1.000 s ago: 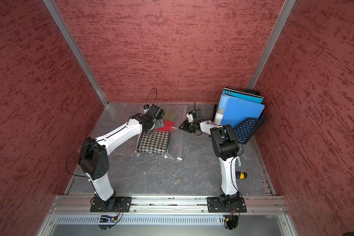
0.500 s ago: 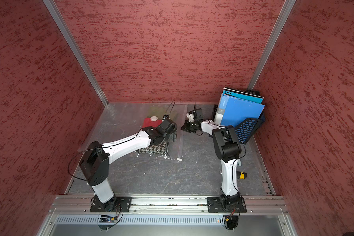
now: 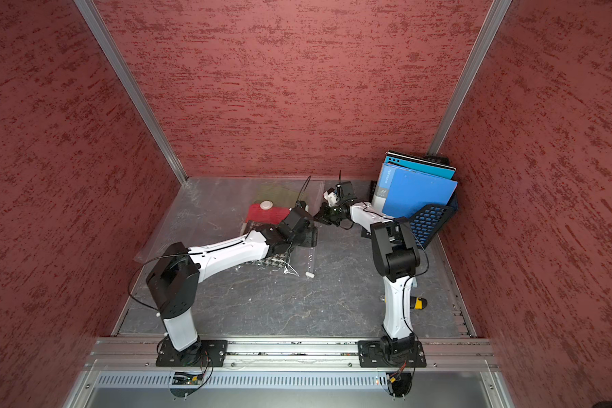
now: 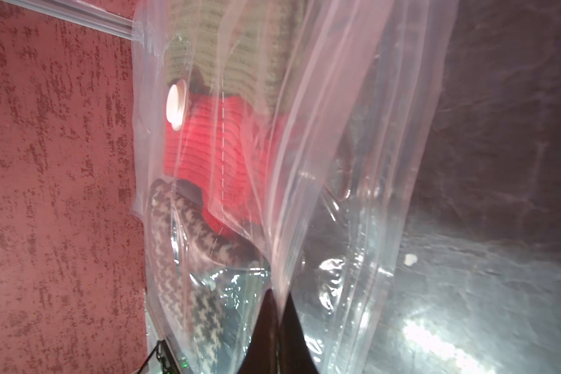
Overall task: Take the scarf out of the vacuum bag
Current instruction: Open the vacuum bag at the center of the board.
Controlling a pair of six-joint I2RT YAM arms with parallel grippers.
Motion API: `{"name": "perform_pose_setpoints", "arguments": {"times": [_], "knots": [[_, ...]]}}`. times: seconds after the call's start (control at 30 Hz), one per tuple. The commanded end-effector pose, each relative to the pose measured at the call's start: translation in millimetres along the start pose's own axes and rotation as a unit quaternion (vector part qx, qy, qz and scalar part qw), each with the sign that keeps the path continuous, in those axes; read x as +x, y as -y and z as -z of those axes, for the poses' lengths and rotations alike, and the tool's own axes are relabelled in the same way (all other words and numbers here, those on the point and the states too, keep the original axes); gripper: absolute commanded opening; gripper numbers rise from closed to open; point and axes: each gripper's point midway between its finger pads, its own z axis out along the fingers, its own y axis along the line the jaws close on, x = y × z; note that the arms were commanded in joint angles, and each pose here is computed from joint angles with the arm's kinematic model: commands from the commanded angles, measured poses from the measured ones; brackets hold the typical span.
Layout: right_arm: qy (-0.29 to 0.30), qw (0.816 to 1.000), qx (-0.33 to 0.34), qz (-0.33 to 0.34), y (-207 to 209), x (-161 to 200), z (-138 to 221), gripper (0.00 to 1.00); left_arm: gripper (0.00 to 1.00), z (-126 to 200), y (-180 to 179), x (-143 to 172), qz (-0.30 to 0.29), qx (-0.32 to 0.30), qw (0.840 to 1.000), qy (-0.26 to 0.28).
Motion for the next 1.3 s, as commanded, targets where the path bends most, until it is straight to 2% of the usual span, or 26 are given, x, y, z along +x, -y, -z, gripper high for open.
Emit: {"name": "perform_pose_setpoints", "arguments": {"times": [0.0,0.23,0.3,0.43,0.5,0.57,0.67,0.7,0.8,0.83,0.87,0.9,1.0,1.13,1.2,1.27], "knots": [[0.0,1.0,-0.016,-0.001,-24,-6,21,0.0,0.79,-17,9,2,-0.029,-0.028,0.999,0.0],[-0.005,1.0,-0.015,0.0,-28,-4,25,0.0,0.78,-35,2,0,-0.067,-0.115,0.991,-0.012],[-0.005,1.0,-0.013,0.0,-28,-3,26,0.0,0.78,-38,-7,-3,-0.085,-0.164,0.983,-0.016],[-0.012,1.0,-0.026,-0.007,-33,0,27,0.0,0.77,-34,-18,-14,-0.148,-0.268,0.952,0.0],[-0.012,1.0,-0.025,-0.007,-34,0,29,0.0,0.77,-35,-16,-14,-0.166,-0.282,0.945,0.003],[-0.015,1.0,-0.025,-0.008,-34,1,29,0.0,0.76,-38,-17,-11,-0.163,-0.281,0.946,0.0],[-0.018,0.999,-0.024,-0.011,-34,2,29,0.0,0.65,-41,-21,-6,-0.153,-0.279,0.948,-0.008],[-0.017,1.0,-0.024,-0.01,-35,2,30,0.0,0.58,-41,-23,-6,-0.147,-0.279,0.949,-0.012],[-0.016,1.0,-0.024,-0.009,-37,2,32,0.0,0.21,-44,-29,-5,-0.13,-0.275,0.952,-0.024],[-0.016,1.0,-0.025,-0.008,-38,2,33,0.0,0.13,-46,-33,-4,-0.125,-0.274,0.953,-0.028],[-0.016,1.0,-0.025,-0.007,-38,2,33,0.0,0.1,-48,-34,-3,-0.123,-0.272,0.954,-0.033],[-0.016,0.999,-0.027,-0.007,-40,3,34,0.0,0.1,-51,-37,-2,-0.121,-0.271,0.954,-0.041],[-0.013,0.999,-0.031,-0.005,-44,1,37,0.0,0.3,-55,-50,0,-0.11,-0.281,0.952,-0.052],[-0.014,0.999,-0.034,-0.006,-46,1,38,0.0,0.35,-54,-55,-4,-0.106,-0.283,0.952,-0.05],[-0.018,0.999,-0.037,-0.008,-47,3,37,0.0,0.43,-57,-57,-4,-0.108,-0.284,0.951,-0.054],[-0.017,0.999,-0.036,-0.009,-48,2,38,0.0,0.46,-61,-57,-2,-0.11,-0.283,0.951,-0.059]]}}
